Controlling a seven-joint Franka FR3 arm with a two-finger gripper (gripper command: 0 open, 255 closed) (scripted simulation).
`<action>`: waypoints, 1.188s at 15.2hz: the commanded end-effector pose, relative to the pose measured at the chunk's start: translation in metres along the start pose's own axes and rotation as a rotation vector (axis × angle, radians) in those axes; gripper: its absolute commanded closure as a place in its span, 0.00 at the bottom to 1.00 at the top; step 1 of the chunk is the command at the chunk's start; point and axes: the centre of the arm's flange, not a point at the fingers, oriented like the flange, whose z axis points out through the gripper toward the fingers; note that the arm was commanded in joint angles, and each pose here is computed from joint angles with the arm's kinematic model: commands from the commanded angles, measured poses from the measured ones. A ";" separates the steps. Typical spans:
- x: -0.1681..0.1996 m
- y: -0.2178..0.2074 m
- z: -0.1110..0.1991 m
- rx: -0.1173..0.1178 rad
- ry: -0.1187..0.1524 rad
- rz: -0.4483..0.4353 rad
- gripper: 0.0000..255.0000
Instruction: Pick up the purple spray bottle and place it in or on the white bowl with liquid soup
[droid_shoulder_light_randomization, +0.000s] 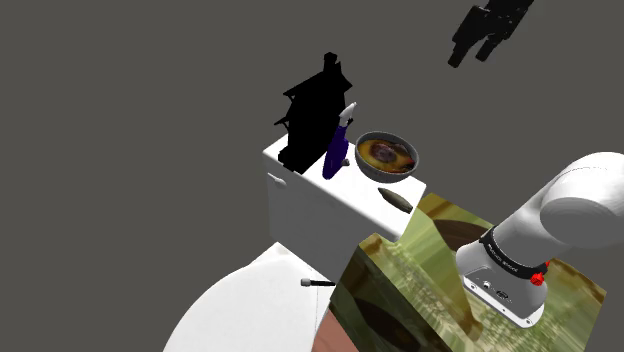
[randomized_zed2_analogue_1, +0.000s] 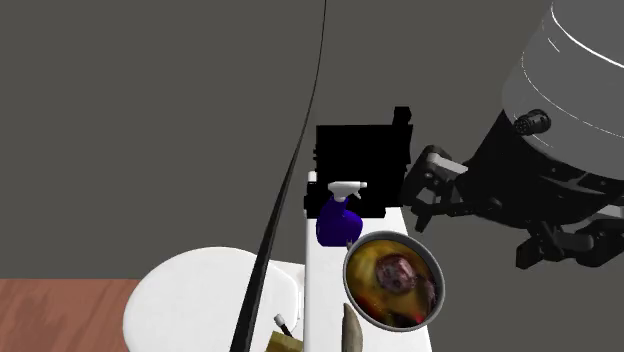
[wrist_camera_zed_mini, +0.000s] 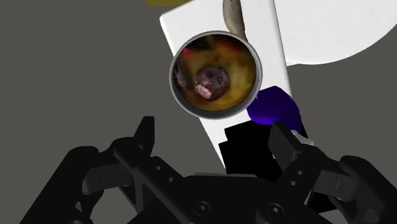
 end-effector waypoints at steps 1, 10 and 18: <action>0.000 0.000 0.000 0.000 0.000 0.000 0.00; 0.032 -0.097 0.065 -0.020 -0.025 0.443 0.00; 0.092 -0.164 0.125 -0.038 -0.048 0.836 0.00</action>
